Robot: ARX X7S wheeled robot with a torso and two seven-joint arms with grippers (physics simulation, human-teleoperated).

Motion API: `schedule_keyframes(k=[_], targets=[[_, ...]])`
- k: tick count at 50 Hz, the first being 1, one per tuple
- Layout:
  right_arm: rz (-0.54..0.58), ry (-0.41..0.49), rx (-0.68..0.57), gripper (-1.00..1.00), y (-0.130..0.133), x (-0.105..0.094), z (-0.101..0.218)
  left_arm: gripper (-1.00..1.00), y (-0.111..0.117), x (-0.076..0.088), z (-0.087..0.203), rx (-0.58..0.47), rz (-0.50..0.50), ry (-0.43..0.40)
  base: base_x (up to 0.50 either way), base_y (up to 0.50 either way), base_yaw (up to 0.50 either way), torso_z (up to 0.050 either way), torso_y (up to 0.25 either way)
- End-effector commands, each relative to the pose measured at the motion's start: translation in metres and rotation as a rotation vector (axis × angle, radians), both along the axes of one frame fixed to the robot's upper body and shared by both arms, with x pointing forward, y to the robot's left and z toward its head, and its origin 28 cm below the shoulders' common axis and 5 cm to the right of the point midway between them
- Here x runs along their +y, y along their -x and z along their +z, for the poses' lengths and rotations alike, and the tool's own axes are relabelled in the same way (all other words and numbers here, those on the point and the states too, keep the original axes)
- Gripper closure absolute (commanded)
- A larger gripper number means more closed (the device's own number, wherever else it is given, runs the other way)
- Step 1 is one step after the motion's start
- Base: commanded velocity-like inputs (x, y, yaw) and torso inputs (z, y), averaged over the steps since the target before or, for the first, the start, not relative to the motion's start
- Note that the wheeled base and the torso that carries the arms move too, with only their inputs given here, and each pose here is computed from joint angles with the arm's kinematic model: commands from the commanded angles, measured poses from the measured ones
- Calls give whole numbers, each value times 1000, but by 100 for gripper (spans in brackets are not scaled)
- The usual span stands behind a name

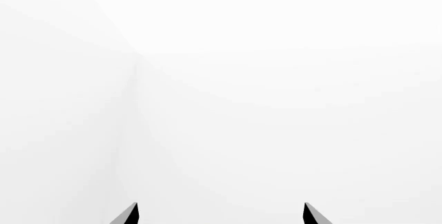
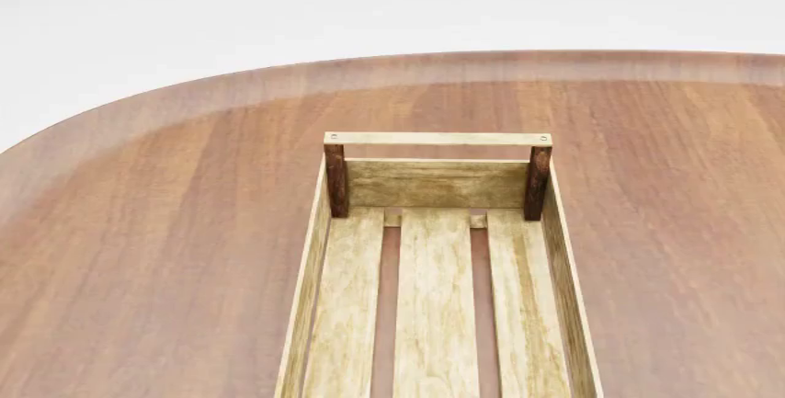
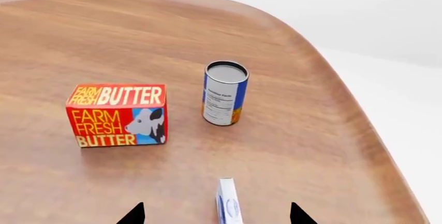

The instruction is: Pick up the cream cheese and put it in the tray.

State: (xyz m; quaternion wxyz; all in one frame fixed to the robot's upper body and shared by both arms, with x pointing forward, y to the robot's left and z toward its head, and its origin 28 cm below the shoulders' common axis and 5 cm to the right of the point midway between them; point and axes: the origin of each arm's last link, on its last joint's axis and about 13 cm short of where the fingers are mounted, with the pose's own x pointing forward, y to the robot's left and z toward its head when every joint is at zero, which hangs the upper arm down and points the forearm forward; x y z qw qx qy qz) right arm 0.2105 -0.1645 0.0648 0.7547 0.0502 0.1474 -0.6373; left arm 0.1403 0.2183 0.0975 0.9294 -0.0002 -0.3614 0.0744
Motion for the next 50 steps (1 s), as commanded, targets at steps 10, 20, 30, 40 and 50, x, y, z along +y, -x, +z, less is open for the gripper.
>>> schedule_keyframes(k=[10, 20, 30, 40, 50], targets=[[-36, -10, 5, -100, 0, -9, -2, -100, 0, 0, 0, -1, 2, 0, 0, 0, 0, 0, 0], [-42, -25, 14, -100, -1, -14, -4, -100, 0, -1, 0, 0, -1, -4, 0, 0, 0, 0, 0], [-66, -38, 17, -100, -1, -20, -6, -100, 0, -1, -1, 6, -2, -6, 0, 0, 0, 0, 0], [-87, -47, 26, -100, -2, -25, -9, -100, 0, -2, -1, 5, -1, -7, 0, 0, 0, 0, 0], [-96, -56, 37, -100, -4, -27, -13, -100, 0, -2, -1, 4, 2, -5, 0, 0, 0, 0, 0]])
